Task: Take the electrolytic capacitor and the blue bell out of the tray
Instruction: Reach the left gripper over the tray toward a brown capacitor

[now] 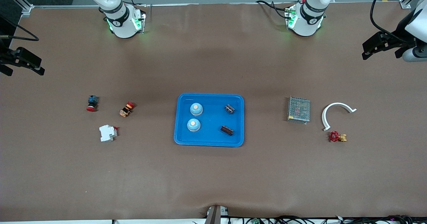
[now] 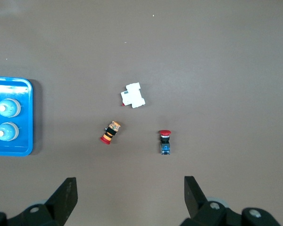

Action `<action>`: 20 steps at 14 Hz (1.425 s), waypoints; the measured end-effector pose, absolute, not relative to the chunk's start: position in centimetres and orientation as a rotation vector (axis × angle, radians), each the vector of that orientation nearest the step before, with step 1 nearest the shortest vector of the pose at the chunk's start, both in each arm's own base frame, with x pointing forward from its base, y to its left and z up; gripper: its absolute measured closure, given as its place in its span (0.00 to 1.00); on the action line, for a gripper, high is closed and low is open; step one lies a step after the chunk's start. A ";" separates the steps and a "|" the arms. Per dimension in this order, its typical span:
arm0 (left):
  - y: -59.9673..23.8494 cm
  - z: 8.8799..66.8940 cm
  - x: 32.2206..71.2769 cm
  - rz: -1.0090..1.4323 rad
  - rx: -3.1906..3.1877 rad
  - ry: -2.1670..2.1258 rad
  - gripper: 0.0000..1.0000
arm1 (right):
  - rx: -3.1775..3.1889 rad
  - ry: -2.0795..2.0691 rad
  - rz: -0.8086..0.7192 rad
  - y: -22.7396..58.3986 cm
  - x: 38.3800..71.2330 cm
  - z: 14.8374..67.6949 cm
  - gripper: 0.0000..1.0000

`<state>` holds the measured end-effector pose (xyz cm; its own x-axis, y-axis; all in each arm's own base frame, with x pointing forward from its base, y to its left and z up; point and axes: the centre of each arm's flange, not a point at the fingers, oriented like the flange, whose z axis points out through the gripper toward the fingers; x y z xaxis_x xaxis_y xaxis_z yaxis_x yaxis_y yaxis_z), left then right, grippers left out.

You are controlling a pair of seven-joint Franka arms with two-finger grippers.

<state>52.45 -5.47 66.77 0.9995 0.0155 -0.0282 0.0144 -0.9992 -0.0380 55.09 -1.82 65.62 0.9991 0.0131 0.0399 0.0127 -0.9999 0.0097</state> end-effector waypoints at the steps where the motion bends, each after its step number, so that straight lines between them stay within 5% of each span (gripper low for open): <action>1: -5.5 66.8 52.5 0.044 -3.103 -0.023 0.00 | 3.131 0.019 0.063 -1.8 55.1 65.6 0.00; 10: -5.5 66.6 52.8 0.055 -3.103 -0.018 0.00 | 3.131 0.000 0.064 -2.2 55.1 65.6 0.00; 20: -18.2 51.4 57.4 0.331 -3.036 -0.262 0.00 | 3.131 0.009 0.059 -1.8 55.1 65.6 0.00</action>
